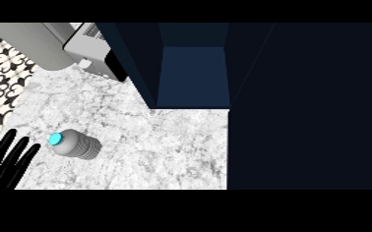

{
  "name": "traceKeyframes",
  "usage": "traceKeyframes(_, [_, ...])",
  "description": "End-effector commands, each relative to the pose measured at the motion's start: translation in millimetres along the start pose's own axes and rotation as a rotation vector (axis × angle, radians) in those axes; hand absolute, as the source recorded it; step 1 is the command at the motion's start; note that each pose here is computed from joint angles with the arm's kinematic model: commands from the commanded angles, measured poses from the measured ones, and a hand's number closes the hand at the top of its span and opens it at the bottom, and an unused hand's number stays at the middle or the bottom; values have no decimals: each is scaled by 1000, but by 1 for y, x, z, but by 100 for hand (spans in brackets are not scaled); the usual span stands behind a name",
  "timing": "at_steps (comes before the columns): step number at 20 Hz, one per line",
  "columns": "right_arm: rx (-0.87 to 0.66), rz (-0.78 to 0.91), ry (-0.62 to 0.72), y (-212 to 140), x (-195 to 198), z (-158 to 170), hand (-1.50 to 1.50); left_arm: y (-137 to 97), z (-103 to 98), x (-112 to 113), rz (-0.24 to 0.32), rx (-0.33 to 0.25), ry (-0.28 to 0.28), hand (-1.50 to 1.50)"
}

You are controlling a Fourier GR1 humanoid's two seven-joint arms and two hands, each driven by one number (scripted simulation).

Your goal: Pick up the bottled water, place it into the cabinet and close the cabinet

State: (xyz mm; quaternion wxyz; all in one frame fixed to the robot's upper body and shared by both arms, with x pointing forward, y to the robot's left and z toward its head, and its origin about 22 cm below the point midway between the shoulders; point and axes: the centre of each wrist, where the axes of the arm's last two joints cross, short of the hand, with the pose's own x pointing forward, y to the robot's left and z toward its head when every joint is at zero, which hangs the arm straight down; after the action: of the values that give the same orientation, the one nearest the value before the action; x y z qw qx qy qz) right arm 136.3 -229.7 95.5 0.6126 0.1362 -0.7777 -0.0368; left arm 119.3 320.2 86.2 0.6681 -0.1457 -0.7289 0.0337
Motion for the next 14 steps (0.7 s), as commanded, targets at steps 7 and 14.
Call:
traceKeyframes(7, [16,14,-9,-10,3,25,-150,23,15,-12,-13,27,6,-150])
traceKeyframes(14, [42,13,4,-6,-10,34,-150,40,25,-15,-25,48,-50,-150])
